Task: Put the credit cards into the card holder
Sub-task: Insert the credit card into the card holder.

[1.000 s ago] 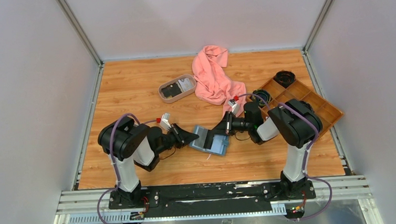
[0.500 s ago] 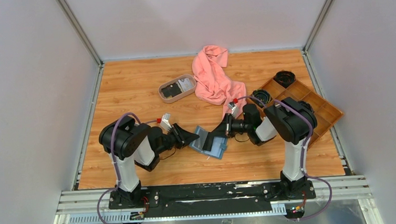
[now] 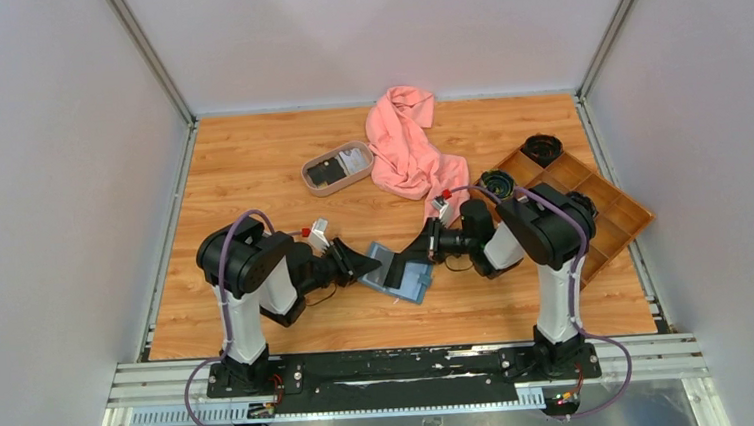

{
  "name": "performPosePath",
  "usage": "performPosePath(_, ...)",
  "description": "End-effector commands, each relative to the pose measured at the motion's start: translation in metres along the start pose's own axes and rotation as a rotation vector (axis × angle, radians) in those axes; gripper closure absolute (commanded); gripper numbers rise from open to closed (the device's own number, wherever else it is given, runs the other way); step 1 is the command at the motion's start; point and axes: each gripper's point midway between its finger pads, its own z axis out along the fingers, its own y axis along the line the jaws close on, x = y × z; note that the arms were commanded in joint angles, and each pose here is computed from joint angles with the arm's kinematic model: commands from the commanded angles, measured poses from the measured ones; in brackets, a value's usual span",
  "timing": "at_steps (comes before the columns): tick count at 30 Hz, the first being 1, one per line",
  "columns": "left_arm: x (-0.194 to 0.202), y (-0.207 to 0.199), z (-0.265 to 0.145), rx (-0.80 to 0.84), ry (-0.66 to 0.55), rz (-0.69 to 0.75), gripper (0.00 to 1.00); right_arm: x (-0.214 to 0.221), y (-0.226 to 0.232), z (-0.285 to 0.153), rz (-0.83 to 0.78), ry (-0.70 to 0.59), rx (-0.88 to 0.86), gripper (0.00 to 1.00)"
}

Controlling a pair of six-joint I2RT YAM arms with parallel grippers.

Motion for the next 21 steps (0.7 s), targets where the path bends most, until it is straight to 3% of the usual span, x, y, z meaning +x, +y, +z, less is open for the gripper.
performPosePath(1, 0.006, -0.011, -0.003, 0.050, 0.018, 0.032, 0.73, 0.001, -0.005, 0.009, 0.010, -0.012, 0.006, 1.00)
performPosePath(21, 0.010, -0.014, 0.000, 0.058, 0.034, 0.021, 0.74, 0.001, 0.003, 0.026, 0.028, -0.023, -0.043, 1.00)
